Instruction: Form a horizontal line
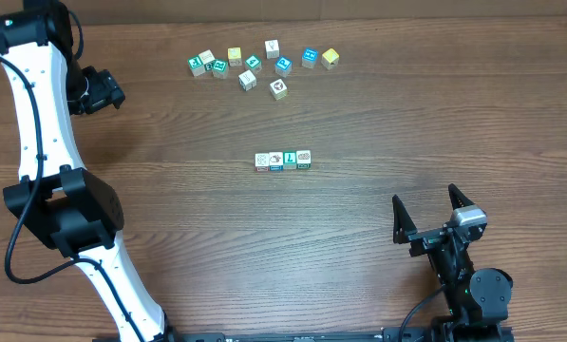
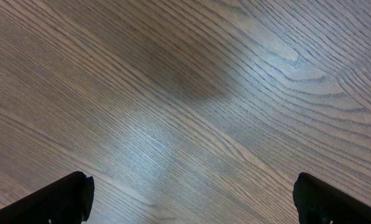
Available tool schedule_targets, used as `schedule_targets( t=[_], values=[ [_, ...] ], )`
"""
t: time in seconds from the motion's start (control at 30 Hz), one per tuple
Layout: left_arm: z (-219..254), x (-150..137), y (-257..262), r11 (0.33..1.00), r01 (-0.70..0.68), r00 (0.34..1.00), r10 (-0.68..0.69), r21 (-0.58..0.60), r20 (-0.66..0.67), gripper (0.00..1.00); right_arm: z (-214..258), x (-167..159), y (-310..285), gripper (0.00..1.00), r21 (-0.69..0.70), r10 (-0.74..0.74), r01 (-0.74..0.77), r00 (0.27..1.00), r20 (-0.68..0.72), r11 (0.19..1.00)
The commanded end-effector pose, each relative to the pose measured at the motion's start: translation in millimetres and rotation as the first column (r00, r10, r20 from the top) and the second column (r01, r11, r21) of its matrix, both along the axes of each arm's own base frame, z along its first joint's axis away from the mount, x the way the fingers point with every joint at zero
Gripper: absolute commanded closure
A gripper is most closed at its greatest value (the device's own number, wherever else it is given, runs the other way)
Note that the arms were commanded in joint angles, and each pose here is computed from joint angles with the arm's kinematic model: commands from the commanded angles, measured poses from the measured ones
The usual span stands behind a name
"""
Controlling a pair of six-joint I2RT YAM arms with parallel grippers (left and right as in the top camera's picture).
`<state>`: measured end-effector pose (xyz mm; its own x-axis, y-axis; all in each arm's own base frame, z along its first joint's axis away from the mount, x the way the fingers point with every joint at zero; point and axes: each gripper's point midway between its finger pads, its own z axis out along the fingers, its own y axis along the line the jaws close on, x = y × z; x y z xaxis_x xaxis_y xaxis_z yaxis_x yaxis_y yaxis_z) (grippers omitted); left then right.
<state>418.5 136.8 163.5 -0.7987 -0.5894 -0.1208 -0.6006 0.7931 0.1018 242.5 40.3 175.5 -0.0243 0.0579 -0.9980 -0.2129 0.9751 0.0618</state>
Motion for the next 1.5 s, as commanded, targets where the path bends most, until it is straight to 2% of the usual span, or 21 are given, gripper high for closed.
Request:
schedule_targets(
  t=[0.0,1.27,1.47],
  values=[
    [-1,0,-4,1.000,-0.001,1.000,0.001,0.007,-0.006,0.01,-3,1,-4,0.00,0.010,-0.020,0.020,1.000,-0.001,1.000],
    [-2,-1,-1,1.000,-0.008,1.000,0.009,0.006,-0.008,0.01,-2,1,-4,0.00,0.010,-0.020,0.020,1.000,-0.001,1.000],
    [24,-4,-3,1.000,-0.009,0.999,0.007,0.021,0.051,0.00,-2,1,-4,0.00,0.010,-0.020,0.020,1.000,-0.001,1.000]
  ],
)
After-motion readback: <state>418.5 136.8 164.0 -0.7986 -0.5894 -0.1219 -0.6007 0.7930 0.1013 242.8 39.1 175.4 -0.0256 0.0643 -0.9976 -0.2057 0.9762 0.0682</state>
